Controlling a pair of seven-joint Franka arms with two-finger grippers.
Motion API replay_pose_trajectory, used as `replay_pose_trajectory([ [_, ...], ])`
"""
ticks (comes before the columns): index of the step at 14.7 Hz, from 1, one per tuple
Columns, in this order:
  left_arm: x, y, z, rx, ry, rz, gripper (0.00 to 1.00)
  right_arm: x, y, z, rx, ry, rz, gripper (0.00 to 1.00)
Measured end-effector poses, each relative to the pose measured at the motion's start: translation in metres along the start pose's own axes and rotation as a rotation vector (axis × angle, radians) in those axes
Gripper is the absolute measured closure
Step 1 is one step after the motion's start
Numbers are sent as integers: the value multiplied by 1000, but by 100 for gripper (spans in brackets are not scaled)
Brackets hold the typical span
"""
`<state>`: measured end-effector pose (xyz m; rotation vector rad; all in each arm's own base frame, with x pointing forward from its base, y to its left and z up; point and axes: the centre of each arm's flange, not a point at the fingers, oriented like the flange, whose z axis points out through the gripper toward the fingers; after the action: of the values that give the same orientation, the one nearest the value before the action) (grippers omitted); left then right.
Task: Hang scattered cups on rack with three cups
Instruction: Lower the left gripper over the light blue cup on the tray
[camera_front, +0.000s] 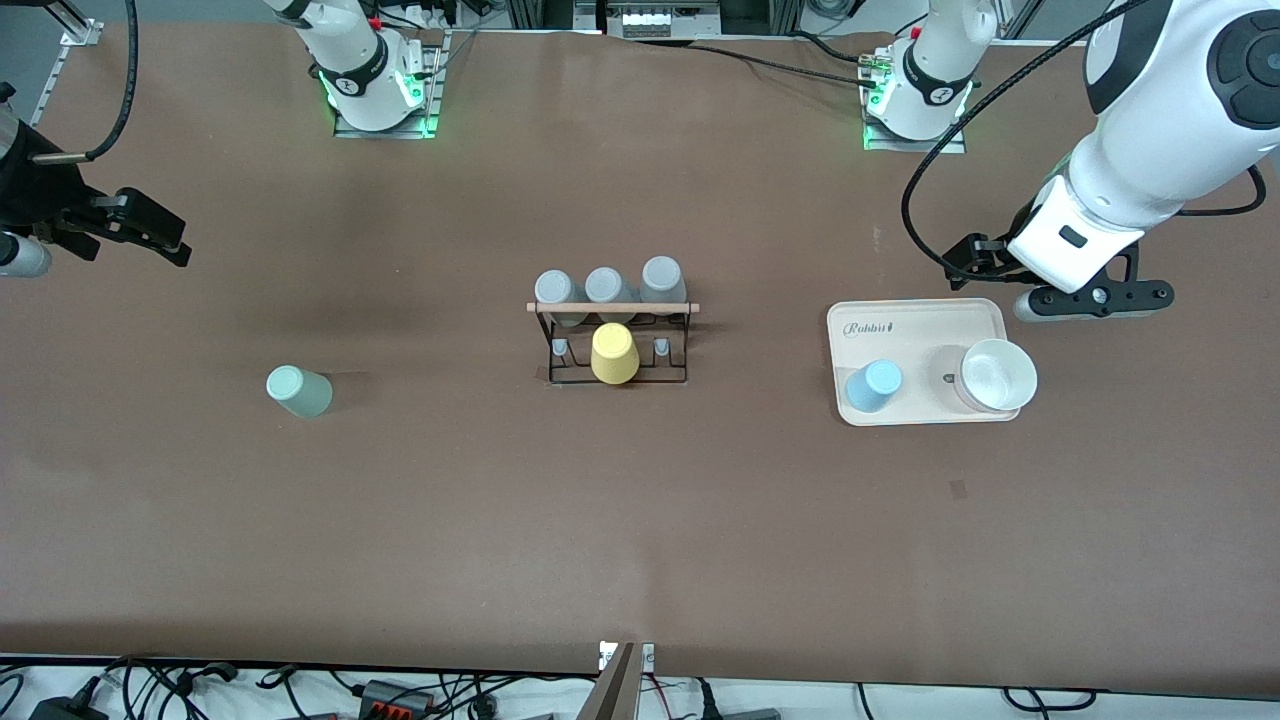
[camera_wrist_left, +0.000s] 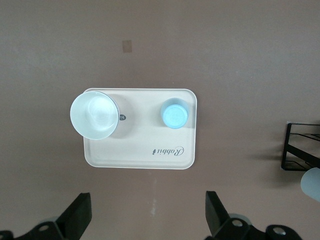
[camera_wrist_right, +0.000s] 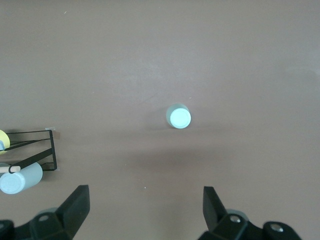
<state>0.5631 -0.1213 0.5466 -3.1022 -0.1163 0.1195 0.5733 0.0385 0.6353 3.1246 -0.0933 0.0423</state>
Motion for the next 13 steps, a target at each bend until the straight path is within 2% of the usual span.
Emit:
replay_pose_trajectory([
  [13,18,-3,16,-6,-35,-7,0,-3,-2,2,-3,-24,-4,0],
])
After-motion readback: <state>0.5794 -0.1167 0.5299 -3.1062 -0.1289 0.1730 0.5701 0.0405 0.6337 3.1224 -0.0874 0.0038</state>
